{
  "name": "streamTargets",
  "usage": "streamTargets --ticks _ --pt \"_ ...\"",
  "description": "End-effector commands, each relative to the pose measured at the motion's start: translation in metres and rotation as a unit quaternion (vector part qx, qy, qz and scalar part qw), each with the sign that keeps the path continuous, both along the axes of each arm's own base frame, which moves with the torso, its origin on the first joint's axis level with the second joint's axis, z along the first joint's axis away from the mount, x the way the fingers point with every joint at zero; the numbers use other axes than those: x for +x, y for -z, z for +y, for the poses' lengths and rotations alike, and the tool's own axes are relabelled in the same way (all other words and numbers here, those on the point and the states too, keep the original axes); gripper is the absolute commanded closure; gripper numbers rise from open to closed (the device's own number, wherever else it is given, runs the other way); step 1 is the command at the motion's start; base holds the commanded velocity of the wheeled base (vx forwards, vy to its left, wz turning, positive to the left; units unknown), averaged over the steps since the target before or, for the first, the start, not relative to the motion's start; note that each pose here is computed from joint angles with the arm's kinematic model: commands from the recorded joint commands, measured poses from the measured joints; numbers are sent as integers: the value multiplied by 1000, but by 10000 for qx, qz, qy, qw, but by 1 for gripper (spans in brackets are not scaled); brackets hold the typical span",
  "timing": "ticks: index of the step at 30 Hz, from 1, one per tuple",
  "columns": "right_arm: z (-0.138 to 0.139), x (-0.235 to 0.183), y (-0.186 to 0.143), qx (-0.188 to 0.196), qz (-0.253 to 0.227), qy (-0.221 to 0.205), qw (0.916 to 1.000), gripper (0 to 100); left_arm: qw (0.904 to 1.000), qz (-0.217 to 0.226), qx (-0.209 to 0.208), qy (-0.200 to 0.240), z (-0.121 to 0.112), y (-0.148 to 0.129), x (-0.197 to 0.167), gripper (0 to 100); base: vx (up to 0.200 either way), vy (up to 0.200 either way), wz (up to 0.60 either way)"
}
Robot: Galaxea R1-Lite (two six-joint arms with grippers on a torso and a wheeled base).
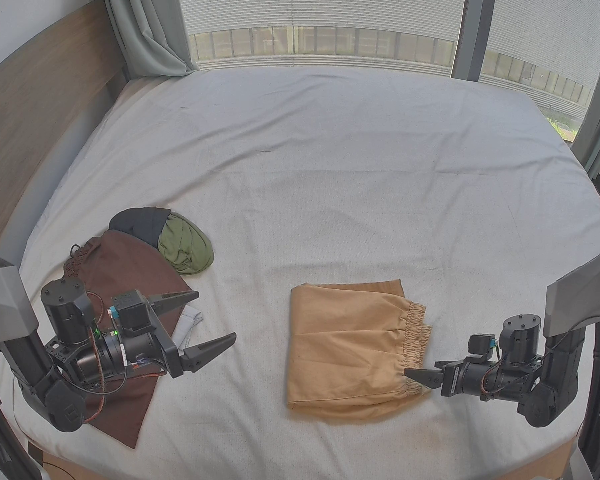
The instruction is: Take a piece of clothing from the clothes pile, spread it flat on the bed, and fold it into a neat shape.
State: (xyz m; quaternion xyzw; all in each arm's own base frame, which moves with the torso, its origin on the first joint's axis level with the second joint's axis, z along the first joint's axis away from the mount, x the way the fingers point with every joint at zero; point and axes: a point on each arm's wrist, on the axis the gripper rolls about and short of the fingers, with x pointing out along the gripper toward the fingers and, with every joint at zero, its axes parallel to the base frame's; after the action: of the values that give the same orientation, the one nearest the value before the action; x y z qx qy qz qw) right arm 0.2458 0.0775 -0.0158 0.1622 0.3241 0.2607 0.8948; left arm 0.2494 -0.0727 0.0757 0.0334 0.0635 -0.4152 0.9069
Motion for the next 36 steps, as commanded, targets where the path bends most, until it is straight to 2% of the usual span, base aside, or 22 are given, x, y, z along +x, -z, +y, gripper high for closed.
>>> streamTargets --ticks 1,13,17,21,35,36 --pt "1 -3 16 -54 328 -63 9994 0 10000 -6 -2 -4 0 0 0 0 0 0 0" --pt "5 0 32 20 624 -71 9980 0 10000 -28 -7 -12 1 -1 0 0 0 0 0" --pt "24 4 37 437 898 -112 9949 0 10000 -28 -7 -12 1 -1 0 0 0 0 0" --pt "34 11 35 717 923 -66 9931 0 10000 -36 -9 -12 1 -2 0 0 0 0 0" --pt "34 15 34 754 859 -18 9934 0 10000 -34 -2 -11 1 -2 -1 0 0 0 0" --pt "34 15 34 754 859 -18 9934 100 10000 -34 -2 -11 1 -2 -1 0 0 0 0"
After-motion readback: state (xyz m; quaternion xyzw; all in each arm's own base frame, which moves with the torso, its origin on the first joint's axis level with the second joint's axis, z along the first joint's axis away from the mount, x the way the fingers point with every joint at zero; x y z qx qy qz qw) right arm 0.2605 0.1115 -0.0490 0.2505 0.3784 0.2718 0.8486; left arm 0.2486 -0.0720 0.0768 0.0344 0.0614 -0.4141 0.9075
